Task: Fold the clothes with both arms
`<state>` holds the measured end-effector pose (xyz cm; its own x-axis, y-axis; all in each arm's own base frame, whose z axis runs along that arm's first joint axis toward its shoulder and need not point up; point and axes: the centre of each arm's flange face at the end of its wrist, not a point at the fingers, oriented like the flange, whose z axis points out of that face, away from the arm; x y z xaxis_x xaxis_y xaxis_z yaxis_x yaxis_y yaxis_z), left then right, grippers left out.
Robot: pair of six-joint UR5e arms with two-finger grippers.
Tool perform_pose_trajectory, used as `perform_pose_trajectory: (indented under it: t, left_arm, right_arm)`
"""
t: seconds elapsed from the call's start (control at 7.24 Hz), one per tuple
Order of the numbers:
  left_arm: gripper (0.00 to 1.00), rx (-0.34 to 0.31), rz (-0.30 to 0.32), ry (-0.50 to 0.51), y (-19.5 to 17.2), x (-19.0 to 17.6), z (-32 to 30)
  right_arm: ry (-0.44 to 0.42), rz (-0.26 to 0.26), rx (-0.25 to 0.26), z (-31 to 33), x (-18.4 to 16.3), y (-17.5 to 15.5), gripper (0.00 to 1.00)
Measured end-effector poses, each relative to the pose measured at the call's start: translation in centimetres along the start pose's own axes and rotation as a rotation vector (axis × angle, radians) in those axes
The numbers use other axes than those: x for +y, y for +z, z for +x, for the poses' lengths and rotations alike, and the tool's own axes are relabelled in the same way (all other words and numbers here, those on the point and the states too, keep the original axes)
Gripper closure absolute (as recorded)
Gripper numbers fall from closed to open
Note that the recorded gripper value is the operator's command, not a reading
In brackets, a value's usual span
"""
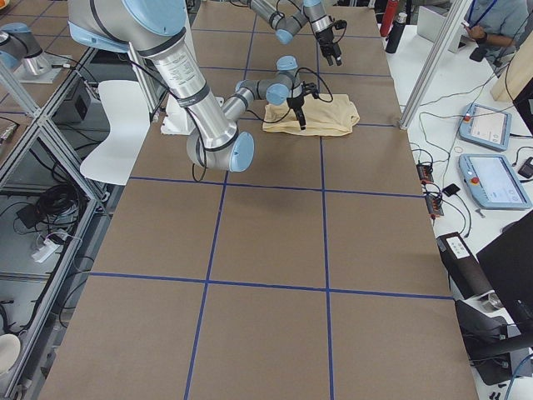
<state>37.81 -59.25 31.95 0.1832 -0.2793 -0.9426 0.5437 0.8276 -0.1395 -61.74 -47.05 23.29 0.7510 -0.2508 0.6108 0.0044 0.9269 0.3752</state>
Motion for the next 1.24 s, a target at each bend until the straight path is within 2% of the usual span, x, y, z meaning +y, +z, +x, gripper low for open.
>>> perform_pose_trajectory:
  t: [0.28, 0.97, 1.11, 1.24]
  left_arm:
    - [0.00, -0.001, 0.001, 0.000, 0.08, 0.01, -0.04]
    - [0.00, -0.006, 0.001, 0.000, 0.27, 0.05, -0.27]
    - [0.00, -0.009, 0.001, -0.001, 0.29, 0.00, -0.37]
    - [0.00, -0.010, 0.002, -0.002, 0.32, -0.02, -0.43]
  right_arm:
    - [-0.003, -0.003, 0.004, 0.16, 0.10, 0.23, 0.64]
    - [-0.005, -0.002, 0.010, 0.52, -0.10, 0.19, 0.65]
    - [-0.005, 0.000, 0.008, 0.45, -0.19, 0.07, 0.71]
    - [-0.005, 0.003, 0.006, 0.35, -0.32, -0.07, 0.71]
